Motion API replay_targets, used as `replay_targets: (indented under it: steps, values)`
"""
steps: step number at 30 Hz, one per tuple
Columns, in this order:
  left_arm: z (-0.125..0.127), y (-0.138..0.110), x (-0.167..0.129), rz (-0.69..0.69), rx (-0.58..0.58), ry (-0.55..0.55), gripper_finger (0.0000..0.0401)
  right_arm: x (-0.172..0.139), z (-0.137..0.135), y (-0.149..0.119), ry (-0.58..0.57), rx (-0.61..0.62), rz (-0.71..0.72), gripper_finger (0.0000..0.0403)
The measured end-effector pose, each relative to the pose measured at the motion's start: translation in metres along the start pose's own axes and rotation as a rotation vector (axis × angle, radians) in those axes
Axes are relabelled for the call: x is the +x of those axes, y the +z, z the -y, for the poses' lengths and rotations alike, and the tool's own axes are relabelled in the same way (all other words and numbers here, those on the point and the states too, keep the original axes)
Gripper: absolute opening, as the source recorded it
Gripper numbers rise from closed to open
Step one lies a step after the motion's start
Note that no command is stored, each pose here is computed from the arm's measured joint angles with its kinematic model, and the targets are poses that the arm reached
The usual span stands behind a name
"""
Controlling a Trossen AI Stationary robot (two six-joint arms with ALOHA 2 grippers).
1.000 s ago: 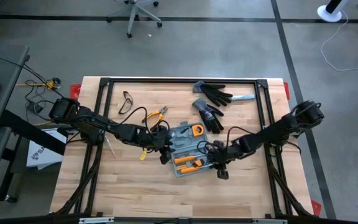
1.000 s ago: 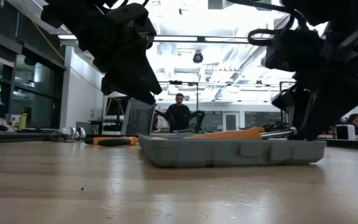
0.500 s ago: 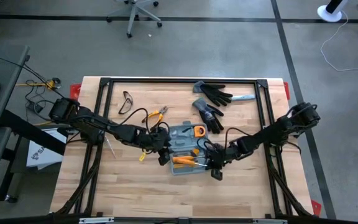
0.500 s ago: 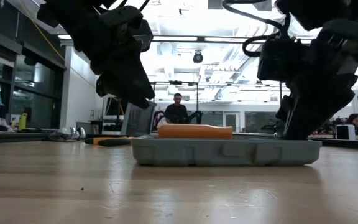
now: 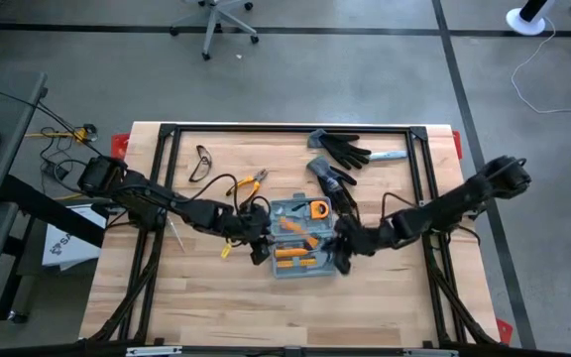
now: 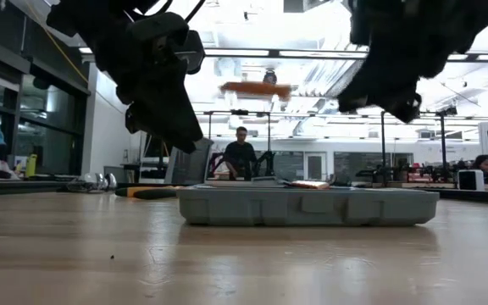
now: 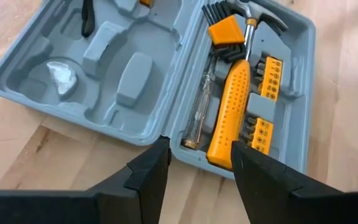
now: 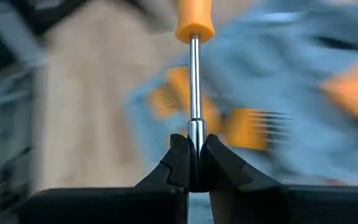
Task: Prefit tool cases
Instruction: Remove the yellow screwdriver handle from the gray toolbox, then remove the yellow screwdriver bits from the gray toolbox
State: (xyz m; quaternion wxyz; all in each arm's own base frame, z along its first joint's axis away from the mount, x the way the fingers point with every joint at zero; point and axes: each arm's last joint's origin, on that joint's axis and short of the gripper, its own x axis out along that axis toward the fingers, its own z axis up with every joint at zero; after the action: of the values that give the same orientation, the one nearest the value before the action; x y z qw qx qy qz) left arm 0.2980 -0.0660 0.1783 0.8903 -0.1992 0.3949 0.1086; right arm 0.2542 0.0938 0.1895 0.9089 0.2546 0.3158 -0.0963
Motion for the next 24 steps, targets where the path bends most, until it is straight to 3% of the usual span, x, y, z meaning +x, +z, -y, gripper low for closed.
replay_targets:
  steps: [10, 14, 17, 24]
  values:
    - [0.002, -0.001, 0.0, 0.004, -0.002, 0.003, 0.0165, -0.026, 0.057, -0.008, -0.554, 0.244, -0.078, 0.002]
    - [0.001, -0.002, -0.001, 0.003, -0.003, 0.015, 0.0165, -0.022, 0.069, -0.019, -0.567, 0.28, -0.139, 0.002]
    - [0.0, -0.003, -0.001, -0.001, -0.01, 0.028, 0.0165, -0.02, 0.076, -0.029, -0.576, 0.372, -0.125, 0.0027]
    - [0.0, -0.003, -0.001, 0.0, -0.024, 0.028, 0.0165, -0.02, 0.075, -0.041, -0.562, 0.49, -0.1, 0.0129]
